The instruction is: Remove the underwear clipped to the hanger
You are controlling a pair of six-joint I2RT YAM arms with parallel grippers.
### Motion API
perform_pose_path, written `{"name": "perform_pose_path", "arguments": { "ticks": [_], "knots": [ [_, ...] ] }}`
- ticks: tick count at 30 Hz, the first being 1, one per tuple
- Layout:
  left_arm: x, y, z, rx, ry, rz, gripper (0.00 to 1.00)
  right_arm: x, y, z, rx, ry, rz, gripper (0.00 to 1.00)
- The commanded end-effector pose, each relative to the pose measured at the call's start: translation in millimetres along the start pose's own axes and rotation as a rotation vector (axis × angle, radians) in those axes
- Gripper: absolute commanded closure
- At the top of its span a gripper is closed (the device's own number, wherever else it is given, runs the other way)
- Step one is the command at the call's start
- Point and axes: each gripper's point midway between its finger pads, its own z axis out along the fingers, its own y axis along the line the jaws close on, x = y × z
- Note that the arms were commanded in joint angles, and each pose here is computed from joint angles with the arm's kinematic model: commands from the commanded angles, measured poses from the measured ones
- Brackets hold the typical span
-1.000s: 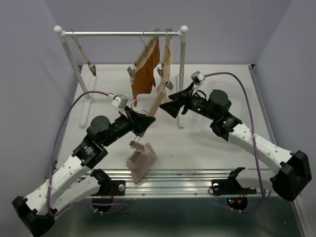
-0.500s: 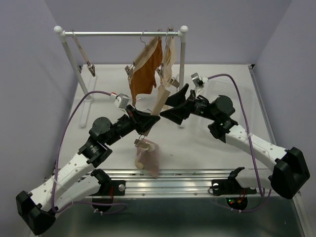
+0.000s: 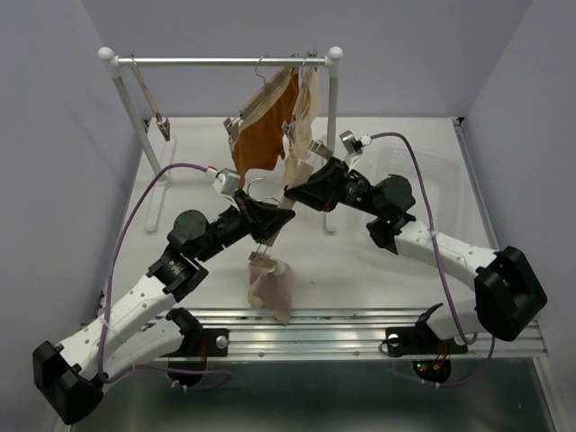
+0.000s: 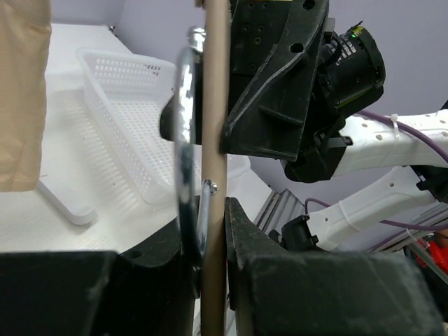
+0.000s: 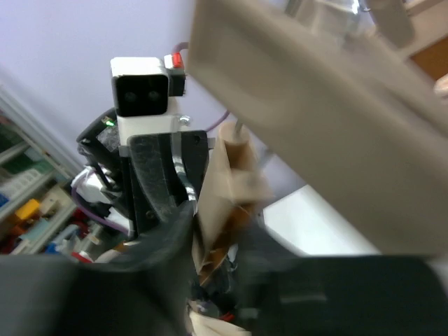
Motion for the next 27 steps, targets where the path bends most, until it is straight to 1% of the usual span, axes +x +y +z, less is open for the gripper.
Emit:
{"name": "perform_pose_path", "arguments": {
  "ticks": [1, 2, 4, 5, 7, 8, 10, 11, 16, 19, 24, 27],
  "knots": [
    [-19, -25, -2, 0.100, -0.065, 0.026, 1.00, -28, 38, 4, -0.126, -0.093, -0.069, 0.86],
    [-19, -24, -3, 0.096, -0.070, 0.026, 1.00, -29, 38, 3, -0.117, -0.101, -0.068, 0.99],
    [-20, -22, -5, 0.081, -0.080, 0.015, 1.00, -29, 32, 2, -0.086, -0.111, -0.069, 0.99],
    [-21, -20, -6, 0.066, -0.088, 0.014, 0.90, -33, 32, 1, -0.072, -0.126, -0.081, 0.99],
    [-17, -16, -7, 0.049, -0.073, 0.003, 0.55, -34, 30, -1, -0.050, -0.135, -0.087, 0.99],
    [-15, -14, -9, 0.043, -0.071, -0.001, 0.33, -36, 30, -3, -0.037, -0.146, -0.091, 0.99],
    [-10, -12, -11, 0.036, -0.054, -0.009, 0.06, -39, 23, -5, 0.009, -0.168, -0.091, 0.99],
    [-7, -11, -13, 0.028, -0.047, -0.013, 0.01, -39, 21, -6, 0.022, -0.172, -0.098, 0.99],
    [6, 5, -25, -0.064, 0.003, -0.029, 0.01, -40, 18, -7, 0.066, -0.154, -0.106, 0.99],
    [13, 7, -34, -0.079, 0.018, -0.032, 0.01, -44, 9, -9, 0.095, -0.145, -0.100, 0.99],
    [15, 9, -44, -0.106, 0.022, -0.033, 0.01, -39, 11, -5, 0.064, -0.101, -0.054, 0.99],
    [25, 19, -47, -0.153, 0.056, -0.041, 0.01, -39, 8, -5, 0.064, -0.094, -0.047, 0.99]
  ]
}}
